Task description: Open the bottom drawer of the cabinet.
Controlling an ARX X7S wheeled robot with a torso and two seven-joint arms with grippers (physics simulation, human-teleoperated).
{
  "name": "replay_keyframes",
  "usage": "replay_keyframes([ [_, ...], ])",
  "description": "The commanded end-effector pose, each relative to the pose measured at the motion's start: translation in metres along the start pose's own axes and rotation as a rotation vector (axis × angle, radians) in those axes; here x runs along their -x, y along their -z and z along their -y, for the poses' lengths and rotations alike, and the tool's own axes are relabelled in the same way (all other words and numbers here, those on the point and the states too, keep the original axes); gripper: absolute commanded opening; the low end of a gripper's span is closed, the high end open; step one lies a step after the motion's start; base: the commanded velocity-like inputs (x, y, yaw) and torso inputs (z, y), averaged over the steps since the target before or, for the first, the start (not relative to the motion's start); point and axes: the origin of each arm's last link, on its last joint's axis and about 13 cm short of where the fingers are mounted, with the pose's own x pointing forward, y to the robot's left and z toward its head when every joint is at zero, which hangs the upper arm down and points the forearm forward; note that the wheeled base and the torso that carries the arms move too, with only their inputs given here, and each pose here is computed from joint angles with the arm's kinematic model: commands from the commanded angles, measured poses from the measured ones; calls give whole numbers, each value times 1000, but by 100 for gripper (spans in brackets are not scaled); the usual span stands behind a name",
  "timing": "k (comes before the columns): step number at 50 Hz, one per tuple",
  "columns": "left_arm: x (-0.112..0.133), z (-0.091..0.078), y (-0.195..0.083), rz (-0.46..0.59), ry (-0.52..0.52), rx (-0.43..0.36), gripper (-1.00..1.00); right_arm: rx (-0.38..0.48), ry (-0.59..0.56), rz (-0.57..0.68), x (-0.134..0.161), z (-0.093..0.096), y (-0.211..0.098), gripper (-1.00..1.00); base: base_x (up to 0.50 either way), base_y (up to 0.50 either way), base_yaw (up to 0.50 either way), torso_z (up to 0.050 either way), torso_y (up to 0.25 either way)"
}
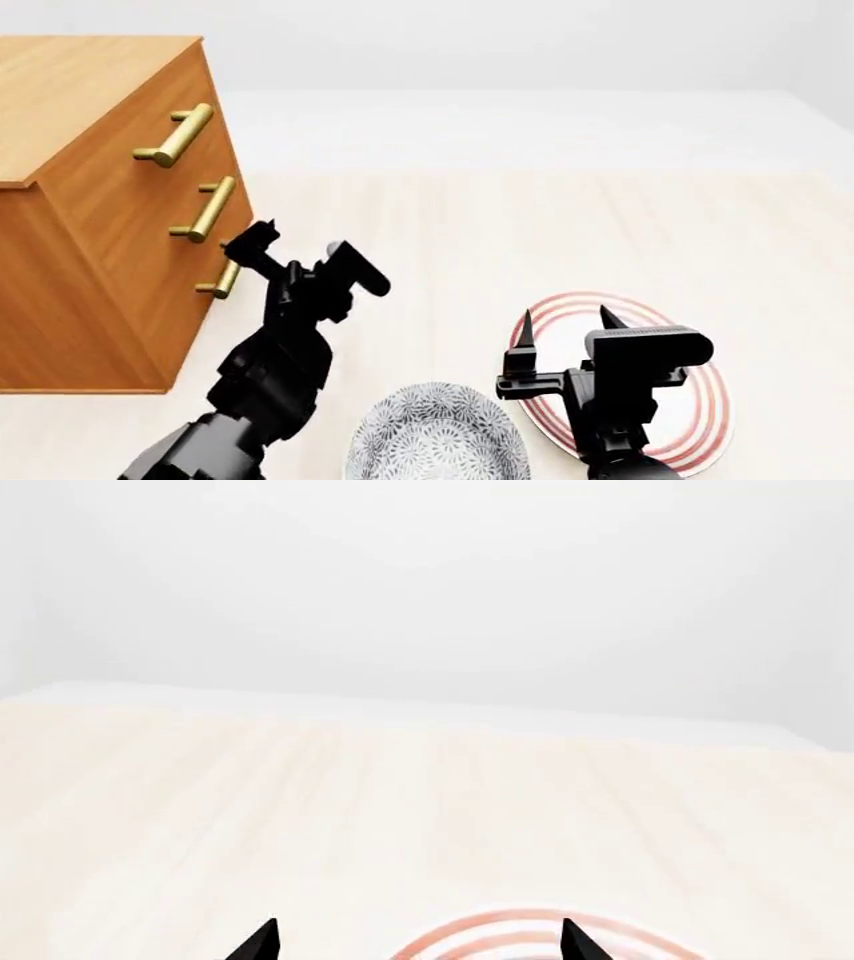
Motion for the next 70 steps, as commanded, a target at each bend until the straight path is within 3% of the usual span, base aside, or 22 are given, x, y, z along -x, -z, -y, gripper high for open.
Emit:
replay_keyframes([
  [1, -6, 3, 8, -32, -9, -48, 100, -2, -2, -4, -1, 0, 2, 100, 0, 0, 0, 0, 0],
  [28, -6, -4, 30, -174, -22, -37, 100, 5, -7, -4, -1, -1, 1, 100, 0, 0, 0, 0, 0],
  [70, -2, -9, 51, -309, -18, -22, 100, 8, -11, 2, -1, -2, -3, 100, 0, 0, 0, 0, 0],
])
